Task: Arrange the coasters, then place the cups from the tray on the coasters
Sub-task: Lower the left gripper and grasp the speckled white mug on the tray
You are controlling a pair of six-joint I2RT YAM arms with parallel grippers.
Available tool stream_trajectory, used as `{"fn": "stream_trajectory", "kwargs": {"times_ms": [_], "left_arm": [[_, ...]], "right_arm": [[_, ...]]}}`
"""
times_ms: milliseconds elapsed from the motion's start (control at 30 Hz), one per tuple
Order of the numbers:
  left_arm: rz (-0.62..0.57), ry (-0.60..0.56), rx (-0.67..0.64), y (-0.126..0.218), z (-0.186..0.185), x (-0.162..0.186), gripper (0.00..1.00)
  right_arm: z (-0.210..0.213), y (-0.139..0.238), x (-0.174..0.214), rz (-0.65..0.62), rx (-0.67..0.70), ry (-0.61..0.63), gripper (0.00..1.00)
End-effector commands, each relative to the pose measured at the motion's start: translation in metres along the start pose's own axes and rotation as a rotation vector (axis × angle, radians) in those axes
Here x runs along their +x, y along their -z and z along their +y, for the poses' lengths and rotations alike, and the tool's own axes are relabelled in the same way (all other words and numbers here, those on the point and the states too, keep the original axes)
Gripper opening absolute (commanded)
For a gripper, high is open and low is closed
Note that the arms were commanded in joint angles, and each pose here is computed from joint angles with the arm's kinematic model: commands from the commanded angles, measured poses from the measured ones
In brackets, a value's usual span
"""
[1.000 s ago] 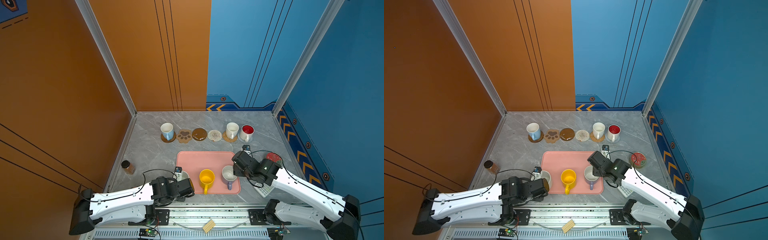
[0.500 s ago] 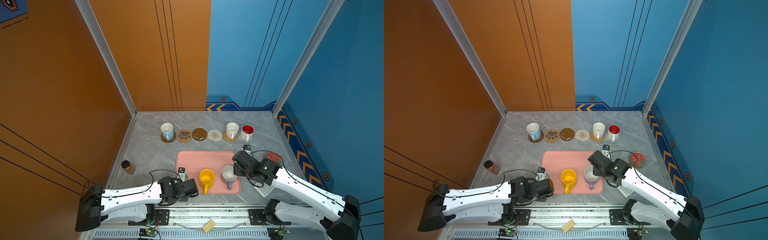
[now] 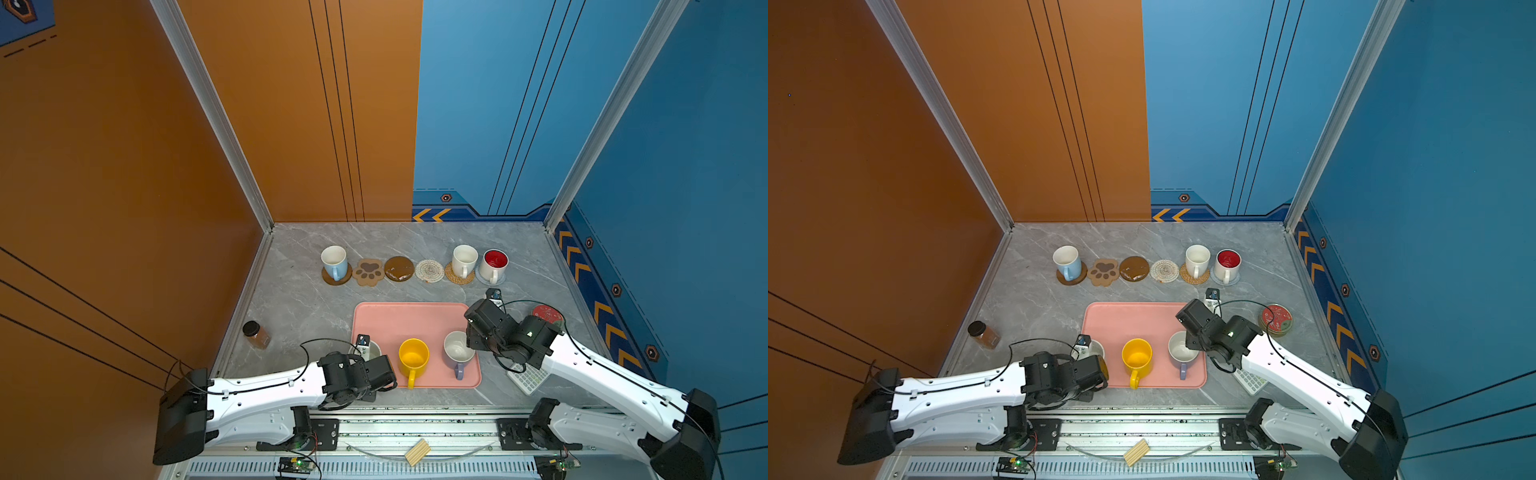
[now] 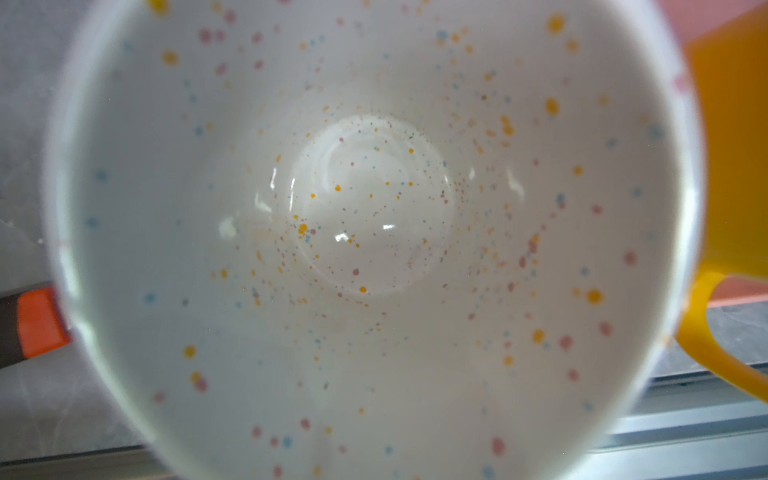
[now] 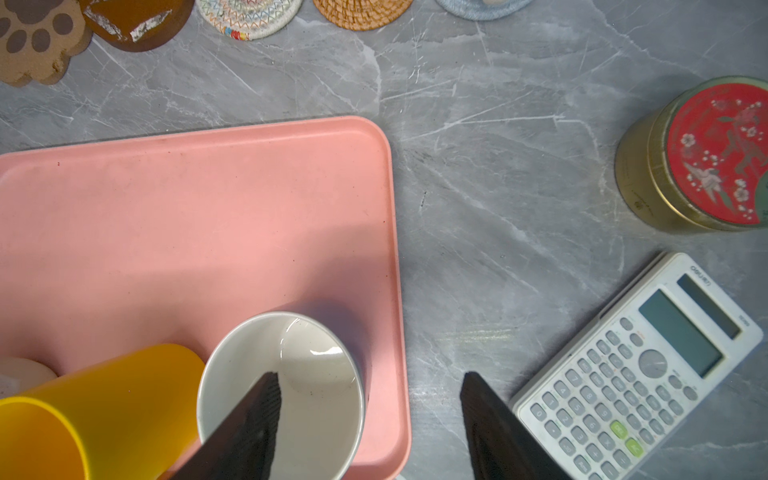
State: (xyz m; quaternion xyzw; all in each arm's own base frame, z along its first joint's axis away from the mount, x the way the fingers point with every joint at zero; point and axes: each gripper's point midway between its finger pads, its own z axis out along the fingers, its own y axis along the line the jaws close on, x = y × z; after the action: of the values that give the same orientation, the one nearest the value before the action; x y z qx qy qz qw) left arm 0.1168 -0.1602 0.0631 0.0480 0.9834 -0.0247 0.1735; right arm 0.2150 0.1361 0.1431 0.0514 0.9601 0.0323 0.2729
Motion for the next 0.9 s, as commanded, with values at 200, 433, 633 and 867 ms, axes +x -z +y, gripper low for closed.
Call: {"fn": "stream_trajectory", "kwargs": {"times_ms": [200,433,633,867], "left_arm": [[-0.014,0.016,0.014,0.002,0.0,-0.007,0.0],[-0.051,0.022,0.067,0.018,-0.01,-0.027,0.0],[-0.057,0.036,0.081,0.024,-0.015,-0.042,0.0],[-0.07,0.046,0.093,0.033,-0.02,-0.067,0.0]], "right_arm": [[-0.003,-0.004,0.003,0.012,0.01,0.012,0.68],[-0.002,-0.002,0.0,0.008,-0.002,0.011,0.67],[-0.003,-0.002,-0.004,0.01,0.003,0.005,0.67],[-0.004,-0.001,-0.014,0.01,-0.006,-0.001,0.67]]}}
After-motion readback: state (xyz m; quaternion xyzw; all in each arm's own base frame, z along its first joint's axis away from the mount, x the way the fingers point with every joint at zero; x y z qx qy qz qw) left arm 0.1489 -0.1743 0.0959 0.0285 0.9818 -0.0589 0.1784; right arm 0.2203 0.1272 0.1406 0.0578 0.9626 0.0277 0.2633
